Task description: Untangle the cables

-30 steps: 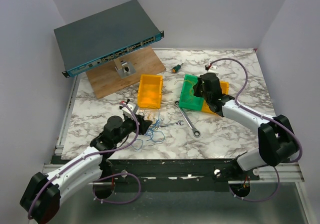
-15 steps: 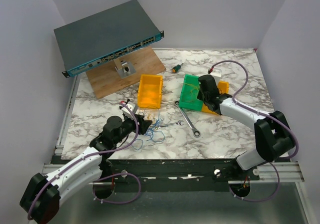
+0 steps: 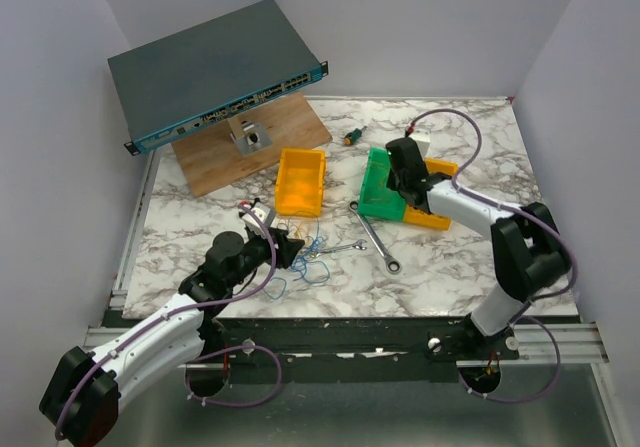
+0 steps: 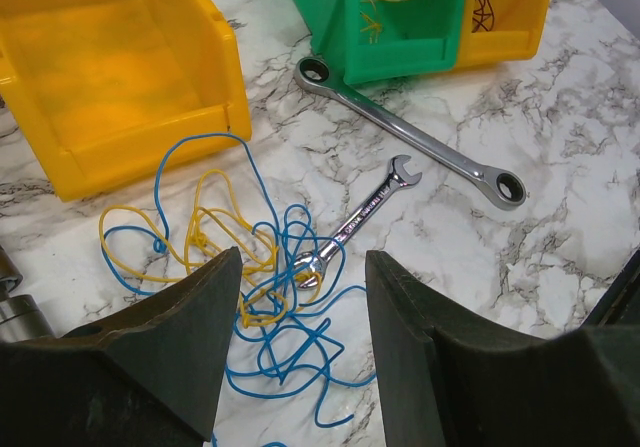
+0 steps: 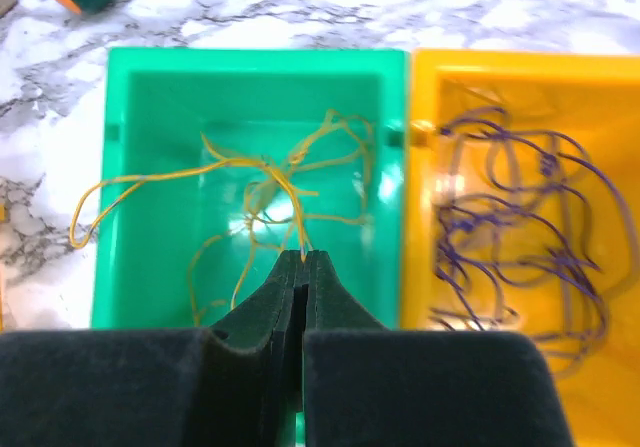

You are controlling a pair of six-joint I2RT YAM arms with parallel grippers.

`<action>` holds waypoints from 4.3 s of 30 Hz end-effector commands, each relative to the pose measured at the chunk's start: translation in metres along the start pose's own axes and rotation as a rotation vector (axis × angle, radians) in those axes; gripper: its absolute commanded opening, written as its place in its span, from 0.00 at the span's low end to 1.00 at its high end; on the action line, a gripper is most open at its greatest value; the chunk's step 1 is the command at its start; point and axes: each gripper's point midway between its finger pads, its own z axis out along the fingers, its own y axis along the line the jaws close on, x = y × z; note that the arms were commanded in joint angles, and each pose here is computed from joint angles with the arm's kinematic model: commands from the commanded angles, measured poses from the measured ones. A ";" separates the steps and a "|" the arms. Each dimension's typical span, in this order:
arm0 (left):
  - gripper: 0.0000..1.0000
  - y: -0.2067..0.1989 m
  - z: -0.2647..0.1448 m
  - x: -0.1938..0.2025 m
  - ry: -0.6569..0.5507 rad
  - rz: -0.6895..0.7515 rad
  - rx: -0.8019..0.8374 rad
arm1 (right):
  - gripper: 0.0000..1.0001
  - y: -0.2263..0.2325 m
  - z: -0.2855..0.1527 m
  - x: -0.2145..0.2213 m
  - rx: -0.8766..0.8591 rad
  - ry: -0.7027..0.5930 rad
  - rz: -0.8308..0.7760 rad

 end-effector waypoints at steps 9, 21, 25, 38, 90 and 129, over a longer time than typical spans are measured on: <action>0.55 -0.002 0.001 -0.013 -0.026 0.006 -0.005 | 0.01 0.021 0.061 0.065 0.014 0.202 -0.088; 0.54 -0.002 0.002 -0.014 -0.030 0.006 -0.006 | 0.38 0.033 -0.005 -0.028 -0.115 0.013 -0.038; 0.54 -0.002 0.002 -0.014 -0.031 0.005 -0.005 | 0.42 0.040 -0.008 -0.044 -0.146 -0.016 -0.068; 0.55 -0.001 0.002 -0.013 -0.024 0.002 -0.010 | 0.46 0.073 0.030 -0.054 -0.206 0.010 -0.274; 0.55 0.000 0.003 -0.013 -0.021 0.008 -0.015 | 0.38 0.057 0.070 -0.032 -0.205 0.113 -0.225; 0.55 0.000 0.005 -0.012 -0.014 0.011 -0.016 | 0.42 0.061 0.055 -0.041 -0.266 0.073 -0.252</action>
